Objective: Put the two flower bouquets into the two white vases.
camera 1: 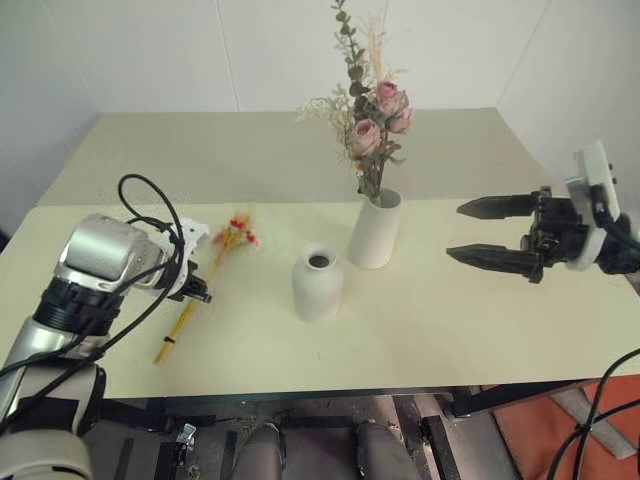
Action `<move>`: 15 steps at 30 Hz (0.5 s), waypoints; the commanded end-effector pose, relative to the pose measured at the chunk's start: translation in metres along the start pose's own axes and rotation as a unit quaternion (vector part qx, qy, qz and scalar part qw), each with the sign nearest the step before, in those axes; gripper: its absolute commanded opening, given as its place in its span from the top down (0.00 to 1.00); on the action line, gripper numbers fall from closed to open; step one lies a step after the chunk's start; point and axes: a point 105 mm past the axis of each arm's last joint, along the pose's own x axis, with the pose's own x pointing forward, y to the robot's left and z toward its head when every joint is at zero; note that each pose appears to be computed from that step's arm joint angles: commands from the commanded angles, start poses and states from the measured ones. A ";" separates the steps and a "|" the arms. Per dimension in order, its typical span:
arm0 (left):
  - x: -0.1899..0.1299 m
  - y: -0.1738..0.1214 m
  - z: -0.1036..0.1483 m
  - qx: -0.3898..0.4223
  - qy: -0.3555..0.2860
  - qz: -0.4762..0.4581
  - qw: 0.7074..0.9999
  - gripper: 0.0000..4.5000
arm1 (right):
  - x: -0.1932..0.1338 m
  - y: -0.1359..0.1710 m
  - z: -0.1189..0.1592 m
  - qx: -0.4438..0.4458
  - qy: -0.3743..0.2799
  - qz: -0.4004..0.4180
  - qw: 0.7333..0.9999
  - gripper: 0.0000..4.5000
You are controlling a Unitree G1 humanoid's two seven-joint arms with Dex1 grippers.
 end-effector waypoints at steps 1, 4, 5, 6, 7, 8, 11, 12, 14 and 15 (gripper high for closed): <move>-0.018 0.017 0.026 -0.013 -0.073 0.028 0.997 1.00 | -0.015 0.008 0.013 -0.026 -0.020 0.023 0.999 0.00; -0.031 0.021 0.044 -0.022 -0.137 0.018 0.990 1.00 | -0.024 0.017 0.017 -0.028 -0.044 0.057 0.997 0.00; -0.038 0.023 0.053 -0.027 -0.166 0.012 0.986 1.00 | -0.026 0.019 0.017 -0.035 -0.048 0.063 0.996 0.00; -0.048 0.025 0.064 -0.036 -0.203 0.004 0.979 1.00 | -0.028 0.022 0.016 -0.049 -0.047 0.072 0.995 0.00; -0.055 0.026 0.073 -0.046 -0.231 -0.004 0.972 1.00 | -0.030 0.024 0.015 -0.057 -0.047 0.078 0.994 0.00; -0.067 0.024 0.085 -0.044 -0.271 -0.020 0.961 1.00 | -0.031 0.026 0.016 -0.056 -0.056 0.086 0.993 0.00; -0.099 0.016 0.110 -0.026 -0.363 -0.060 0.929 1.00 | -0.033 0.027 0.023 -0.056 -0.088 0.094 0.990 0.00; -0.109 0.013 0.117 -0.024 -0.388 -0.079 0.918 1.00 | -0.033 0.027 0.026 -0.055 -0.102 0.093 0.989 0.00; -0.128 0.005 0.127 -0.015 -0.429 -0.110 0.896 1.00 | -0.035 0.026 0.031 -0.054 -0.125 0.090 0.986 0.00; -0.135 0.001 0.130 -0.009 -0.443 -0.124 0.888 1.00 | -0.035 0.026 0.033 -0.054 -0.133 0.090 0.986 0.00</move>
